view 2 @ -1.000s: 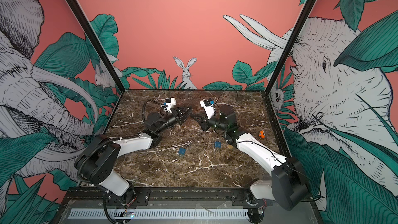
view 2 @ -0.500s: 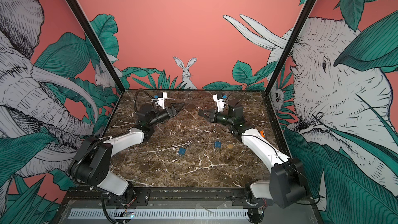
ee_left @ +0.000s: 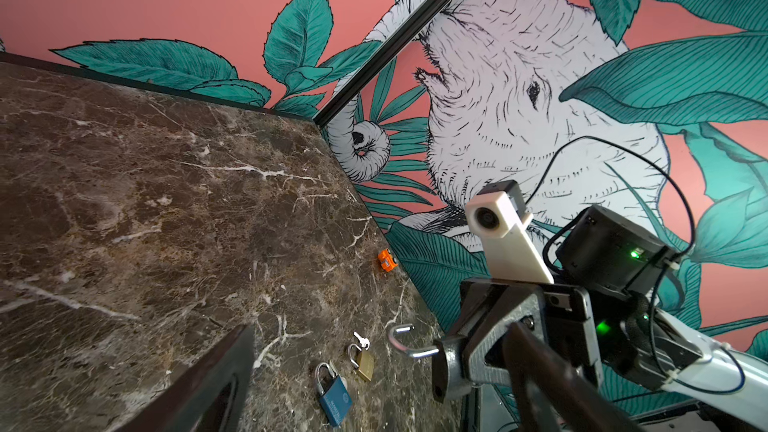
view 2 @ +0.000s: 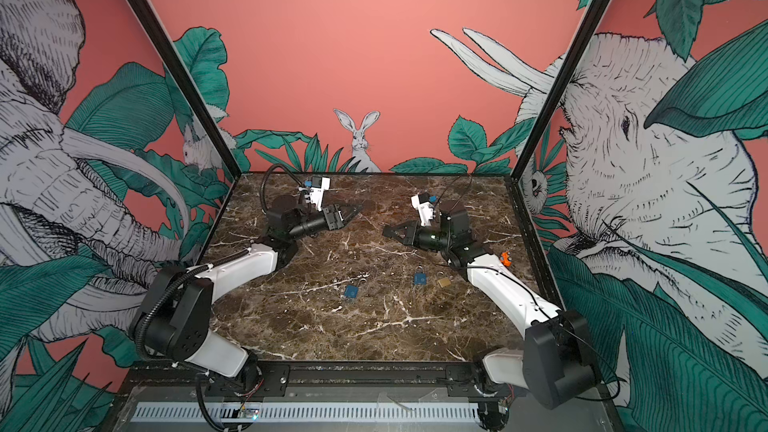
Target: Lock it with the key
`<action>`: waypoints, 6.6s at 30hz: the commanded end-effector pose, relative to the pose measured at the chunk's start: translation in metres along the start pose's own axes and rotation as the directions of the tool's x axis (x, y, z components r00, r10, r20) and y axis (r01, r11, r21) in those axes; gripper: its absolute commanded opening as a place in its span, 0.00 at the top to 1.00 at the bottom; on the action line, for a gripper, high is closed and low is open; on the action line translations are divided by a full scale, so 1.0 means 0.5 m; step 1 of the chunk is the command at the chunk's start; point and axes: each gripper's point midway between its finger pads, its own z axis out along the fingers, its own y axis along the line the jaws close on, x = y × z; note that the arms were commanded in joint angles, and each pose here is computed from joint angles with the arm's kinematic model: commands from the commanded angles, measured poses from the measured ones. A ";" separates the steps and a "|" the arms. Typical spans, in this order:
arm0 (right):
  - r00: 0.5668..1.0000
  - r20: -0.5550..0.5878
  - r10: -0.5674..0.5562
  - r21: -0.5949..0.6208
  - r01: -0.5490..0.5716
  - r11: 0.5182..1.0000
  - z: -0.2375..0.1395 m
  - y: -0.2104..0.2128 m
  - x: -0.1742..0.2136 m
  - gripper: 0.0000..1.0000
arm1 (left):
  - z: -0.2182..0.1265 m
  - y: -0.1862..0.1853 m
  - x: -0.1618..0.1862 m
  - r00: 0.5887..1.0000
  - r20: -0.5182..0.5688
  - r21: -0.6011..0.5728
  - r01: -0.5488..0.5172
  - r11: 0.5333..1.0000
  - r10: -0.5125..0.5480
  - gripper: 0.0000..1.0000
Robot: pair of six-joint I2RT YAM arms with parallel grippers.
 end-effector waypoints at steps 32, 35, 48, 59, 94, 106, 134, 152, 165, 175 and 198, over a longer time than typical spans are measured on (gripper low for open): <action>0.992 -0.072 0.107 -0.231 -0.121 0.965 0.007 0.067 -0.011 1.00 | 0.049 -0.104 0.091 0.968 -0.220 0.199 -0.075 0.977 0.119 0.38; 0.994 -0.060 0.095 -0.234 -0.106 0.966 0.003 0.066 -0.017 1.00 | 0.044 -0.105 0.095 0.969 -0.220 0.201 -0.067 0.977 0.112 0.44; 0.996 -0.052 0.078 -0.218 -0.087 0.972 0.000 0.047 -0.021 1.00 | 0.036 -0.118 0.099 0.969 -0.228 0.219 -0.042 0.975 0.093 0.69; 0.997 -0.029 -0.071 -0.193 0.064 0.979 -0.014 0.047 -0.009 1.00 | 0.026 -0.127 0.096 0.972 -0.218 0.214 -0.038 0.976 0.086 0.79; 0.964 0.097 -0.248 -0.302 0.266 0.915 -0.019 0.099 -0.048 1.00 | 0.001 -0.252 0.163 0.961 -0.245 0.407 -0.016 0.913 0.125 1.00; 0.971 0.039 -0.236 -0.323 0.236 0.917 0.009 0.101 -0.023 1.00 | 0.011 -0.288 0.173 0.965 -0.220 0.460 -0.023 0.888 0.139 1.00; 0.971 -0.107 -0.212 -0.398 0.154 0.905 0.138 0.113 0.083 1.00 | 0.035 -0.342 0.223 0.939 -0.289 0.564 0.011 0.826 0.184 1.00; 0.997 -0.004 -0.076 -0.021 0.076 0.997 0.014 -0.056 0.031 1.00 | 0.034 -0.211 0.117 0.959 -0.185 0.269 -0.160 0.950 0.214 0.34; 0.978 -0.101 -0.185 -0.182 0.165 0.969 -0.029 0.009 0.057 1.00 | 0.037 -0.209 0.130 0.952 -0.217 0.366 -0.126 0.922 0.217 0.32; 0.973 -0.071 -0.219 -0.197 0.202 0.960 -0.048 0.035 0.056 1.00 | 0.041 -0.167 0.154 0.953 -0.245 0.296 -0.099 0.950 0.175 0.33; 0.952 -0.027 -0.306 -0.235 0.291 0.927 -0.069 0.081 0.029 1.00 | 0.050 -0.205 0.187 0.949 -0.306 0.435 0.072 0.897 0.072 0.72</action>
